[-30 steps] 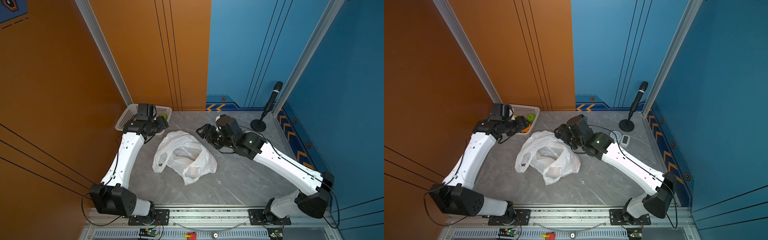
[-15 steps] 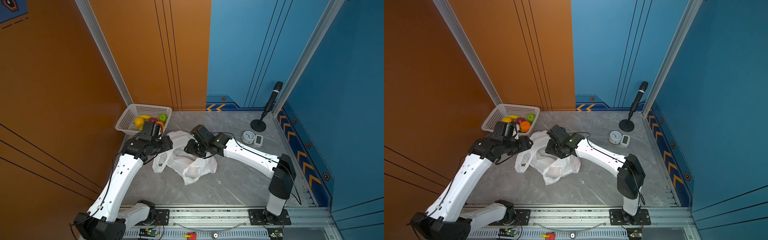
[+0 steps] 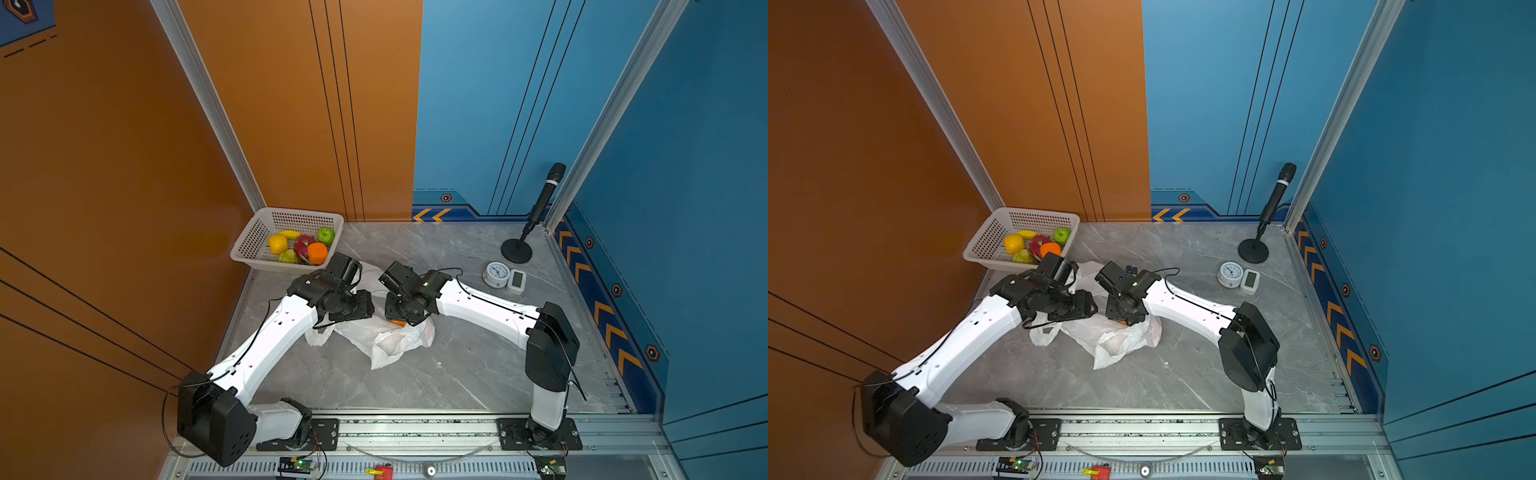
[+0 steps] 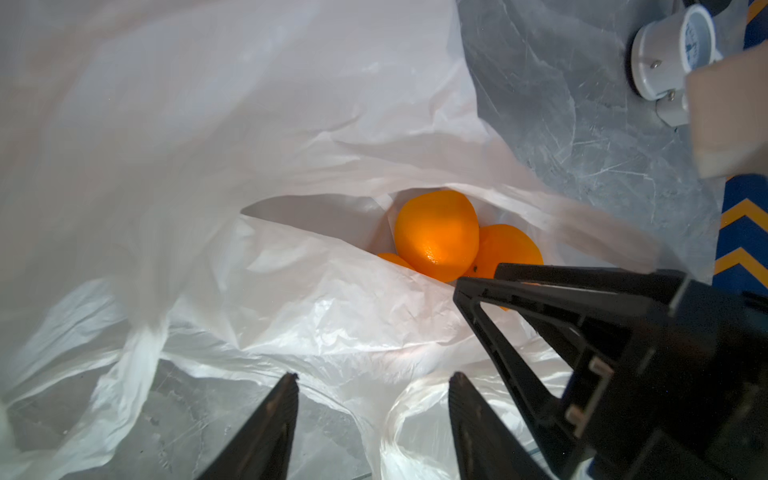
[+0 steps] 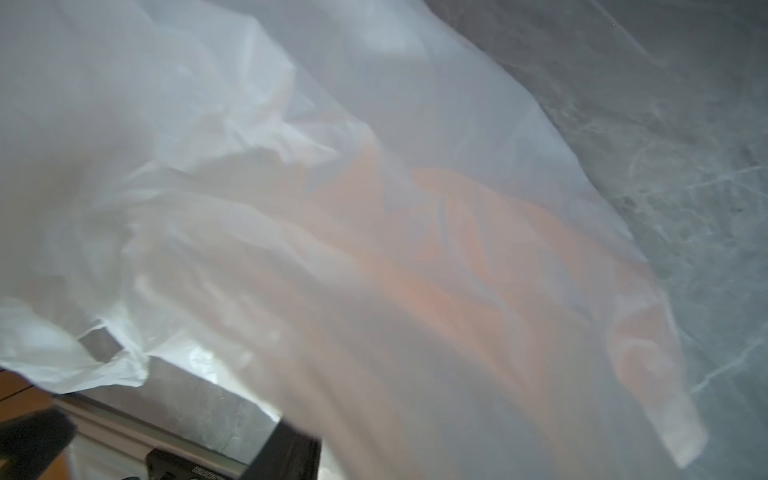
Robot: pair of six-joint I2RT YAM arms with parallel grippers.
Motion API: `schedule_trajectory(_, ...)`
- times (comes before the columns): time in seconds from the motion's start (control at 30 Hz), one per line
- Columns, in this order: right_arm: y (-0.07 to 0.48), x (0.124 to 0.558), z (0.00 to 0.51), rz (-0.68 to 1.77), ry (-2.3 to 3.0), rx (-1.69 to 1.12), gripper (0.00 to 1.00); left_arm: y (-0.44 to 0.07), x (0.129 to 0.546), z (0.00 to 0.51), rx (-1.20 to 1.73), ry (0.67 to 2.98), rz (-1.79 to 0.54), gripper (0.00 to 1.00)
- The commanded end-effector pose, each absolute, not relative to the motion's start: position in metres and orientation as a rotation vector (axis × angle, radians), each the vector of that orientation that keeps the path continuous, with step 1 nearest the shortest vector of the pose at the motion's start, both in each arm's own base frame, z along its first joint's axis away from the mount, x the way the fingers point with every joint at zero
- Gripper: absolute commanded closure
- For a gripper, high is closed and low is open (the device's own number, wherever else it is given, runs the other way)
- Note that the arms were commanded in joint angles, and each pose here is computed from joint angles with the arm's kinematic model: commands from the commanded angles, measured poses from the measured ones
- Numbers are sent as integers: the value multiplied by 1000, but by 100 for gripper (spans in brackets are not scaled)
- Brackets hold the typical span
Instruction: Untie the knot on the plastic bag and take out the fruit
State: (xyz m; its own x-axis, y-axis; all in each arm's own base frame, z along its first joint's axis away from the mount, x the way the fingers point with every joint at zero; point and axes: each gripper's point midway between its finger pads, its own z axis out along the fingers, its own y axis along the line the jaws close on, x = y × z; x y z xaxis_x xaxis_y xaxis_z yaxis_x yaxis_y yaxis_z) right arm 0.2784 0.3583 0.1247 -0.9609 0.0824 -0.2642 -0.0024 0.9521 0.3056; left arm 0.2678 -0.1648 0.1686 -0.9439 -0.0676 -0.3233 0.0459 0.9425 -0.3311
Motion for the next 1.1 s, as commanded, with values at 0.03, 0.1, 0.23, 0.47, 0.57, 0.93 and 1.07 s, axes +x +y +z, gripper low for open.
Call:
schedule_trajectory(0.03,331,272,106,281,2865,15,57,-176,264,152,111,2797,-481,39)
schedule_trajectory(0.1,329,270,101,266,2873,-4,56,-179,262,143,148,2821,-484,37)
schedule_trajectory(0.23,327,265,93,256,2902,-32,55,-181,256,121,201,2881,-437,35)
schedule_trajectory(0.47,332,255,80,305,2956,-50,39,-178,241,83,309,2963,-417,46)
schedule_trajectory(0.57,335,263,87,309,2922,-34,35,-176,234,73,340,2990,-413,50)
schedule_trajectory(0.93,338,295,93,223,2816,9,21,-165,221,52,342,3051,-386,53)
schedule_trajectory(1.07,341,303,85,192,2811,3,14,-163,223,53,334,3040,-388,53)
